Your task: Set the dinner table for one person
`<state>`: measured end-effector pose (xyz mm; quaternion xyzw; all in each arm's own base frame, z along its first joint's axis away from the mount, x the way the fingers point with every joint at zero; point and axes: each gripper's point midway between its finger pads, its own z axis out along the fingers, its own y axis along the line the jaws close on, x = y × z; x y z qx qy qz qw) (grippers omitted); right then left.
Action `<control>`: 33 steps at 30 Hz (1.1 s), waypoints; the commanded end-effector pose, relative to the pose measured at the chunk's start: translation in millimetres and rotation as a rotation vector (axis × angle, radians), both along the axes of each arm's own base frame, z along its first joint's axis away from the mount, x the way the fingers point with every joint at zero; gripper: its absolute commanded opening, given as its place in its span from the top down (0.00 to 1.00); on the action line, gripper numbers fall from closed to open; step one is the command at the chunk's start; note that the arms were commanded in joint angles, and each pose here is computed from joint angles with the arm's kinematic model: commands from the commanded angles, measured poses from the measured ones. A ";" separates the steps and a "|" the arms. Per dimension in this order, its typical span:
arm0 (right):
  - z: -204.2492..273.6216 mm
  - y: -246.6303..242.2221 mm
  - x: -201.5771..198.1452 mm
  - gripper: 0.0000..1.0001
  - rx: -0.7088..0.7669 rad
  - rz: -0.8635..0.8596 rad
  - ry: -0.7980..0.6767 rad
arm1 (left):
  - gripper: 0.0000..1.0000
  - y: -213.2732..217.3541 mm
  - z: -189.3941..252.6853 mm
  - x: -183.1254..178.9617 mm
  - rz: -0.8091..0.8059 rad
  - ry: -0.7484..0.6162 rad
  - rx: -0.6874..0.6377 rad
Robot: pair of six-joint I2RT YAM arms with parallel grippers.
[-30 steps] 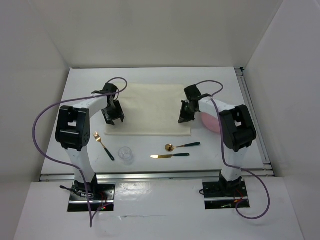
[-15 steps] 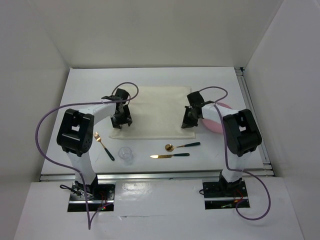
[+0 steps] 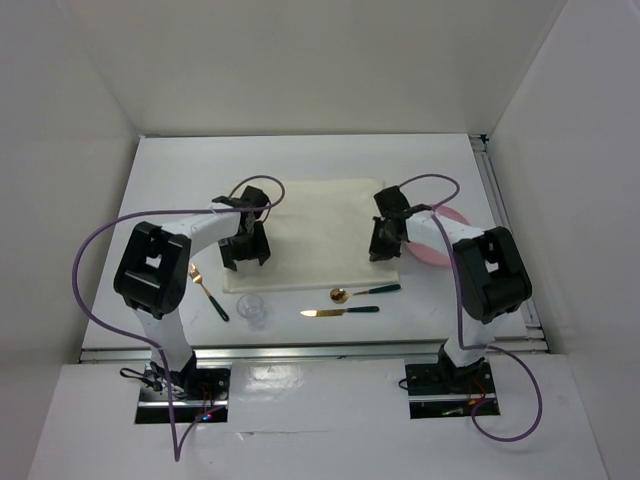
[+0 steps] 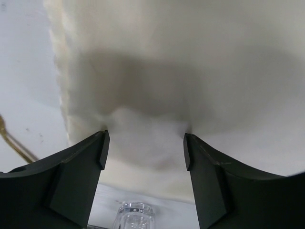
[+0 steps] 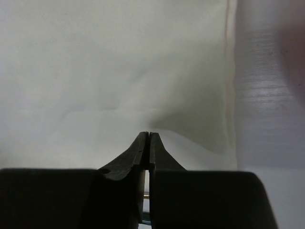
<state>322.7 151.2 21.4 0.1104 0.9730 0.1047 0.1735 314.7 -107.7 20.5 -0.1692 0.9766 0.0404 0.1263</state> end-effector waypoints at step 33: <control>23.4 -181.2 -21.2 0.25 0.024 -0.823 -0.066 | 0.00 -7.1 116.4 32.3 -0.042 -0.261 0.088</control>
